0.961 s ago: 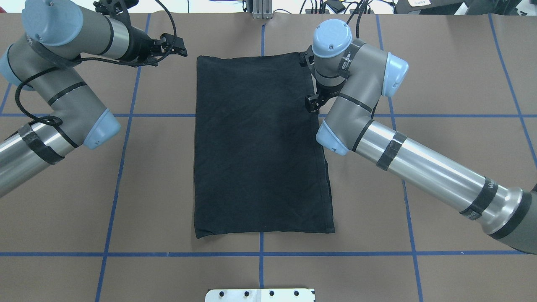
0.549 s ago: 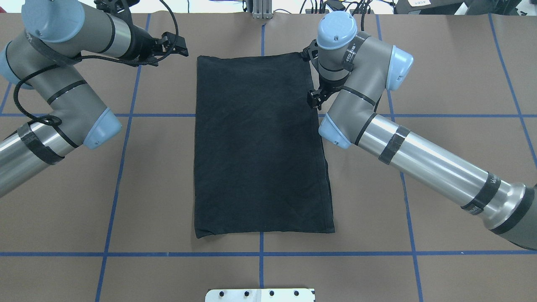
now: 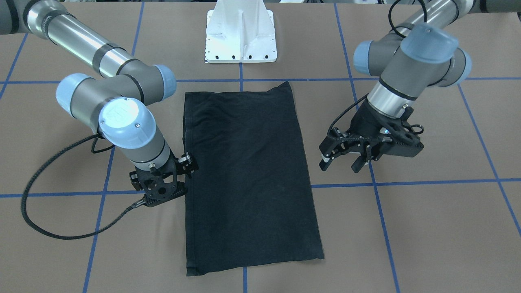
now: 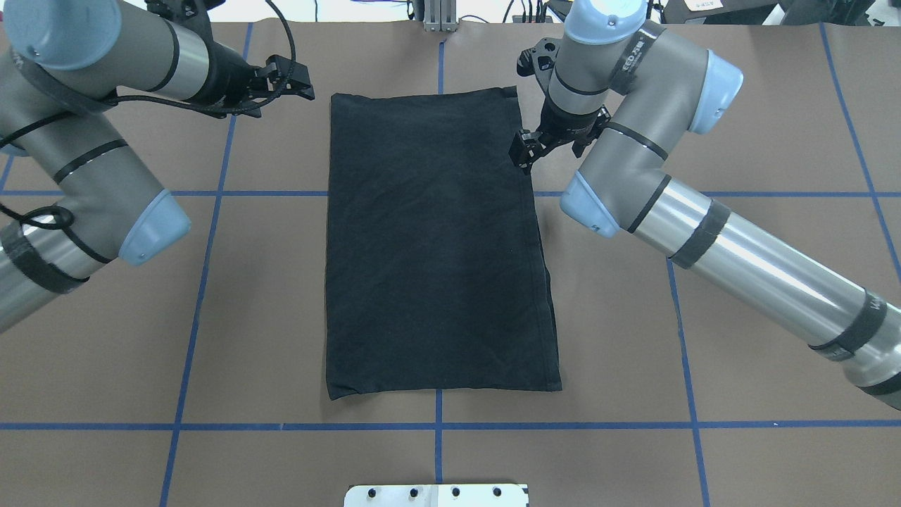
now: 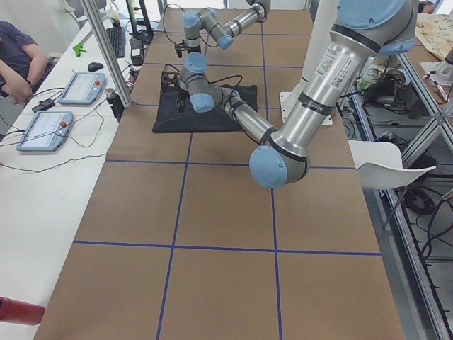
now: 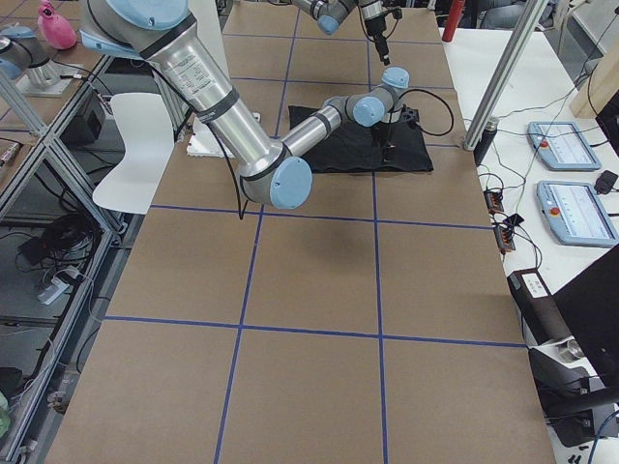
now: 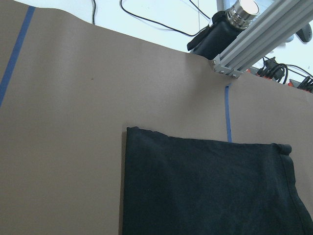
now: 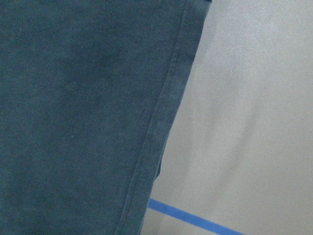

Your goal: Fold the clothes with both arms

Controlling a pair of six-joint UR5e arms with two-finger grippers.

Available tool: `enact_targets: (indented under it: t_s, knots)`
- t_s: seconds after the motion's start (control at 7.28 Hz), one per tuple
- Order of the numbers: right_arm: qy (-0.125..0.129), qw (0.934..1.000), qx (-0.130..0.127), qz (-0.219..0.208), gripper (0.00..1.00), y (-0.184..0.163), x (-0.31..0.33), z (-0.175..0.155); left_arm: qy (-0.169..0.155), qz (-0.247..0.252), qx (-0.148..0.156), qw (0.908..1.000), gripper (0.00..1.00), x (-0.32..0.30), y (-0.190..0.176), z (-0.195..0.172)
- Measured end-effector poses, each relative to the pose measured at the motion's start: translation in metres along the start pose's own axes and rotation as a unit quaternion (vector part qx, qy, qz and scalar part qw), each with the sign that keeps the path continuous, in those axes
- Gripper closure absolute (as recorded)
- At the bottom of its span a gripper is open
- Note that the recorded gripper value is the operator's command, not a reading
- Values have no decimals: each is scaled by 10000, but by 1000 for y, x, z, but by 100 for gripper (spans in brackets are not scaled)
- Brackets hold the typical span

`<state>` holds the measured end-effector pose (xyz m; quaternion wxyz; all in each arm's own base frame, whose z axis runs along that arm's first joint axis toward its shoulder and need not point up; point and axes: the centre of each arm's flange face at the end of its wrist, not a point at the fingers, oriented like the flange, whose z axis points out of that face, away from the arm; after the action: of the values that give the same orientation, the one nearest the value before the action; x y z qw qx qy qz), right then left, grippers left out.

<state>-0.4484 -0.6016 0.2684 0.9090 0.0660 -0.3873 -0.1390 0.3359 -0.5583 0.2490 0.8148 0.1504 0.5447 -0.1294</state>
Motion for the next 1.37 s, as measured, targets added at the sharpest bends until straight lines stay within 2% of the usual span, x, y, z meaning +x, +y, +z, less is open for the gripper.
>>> enact_targets:
  t_s: [0.27,0.55,0.96,1.37]
  knots:
    - [-432,9970,58,647,0,34,-3,-30,76,-299,-403,9987,0,-8,56,-14]
    - [-783,9907,20,1112,0,69,-2,-54,85,-730,-677,9950,0,-1,129,7]
    - [-1000,9878,53,1193,0,125,24,-66,12,-1055,-1120,9881,0,-5,242,24]
    - [-1380,9825,23,1252,0,151,39,-58,-282,-999,-1623,9813,0,-15,308,31]
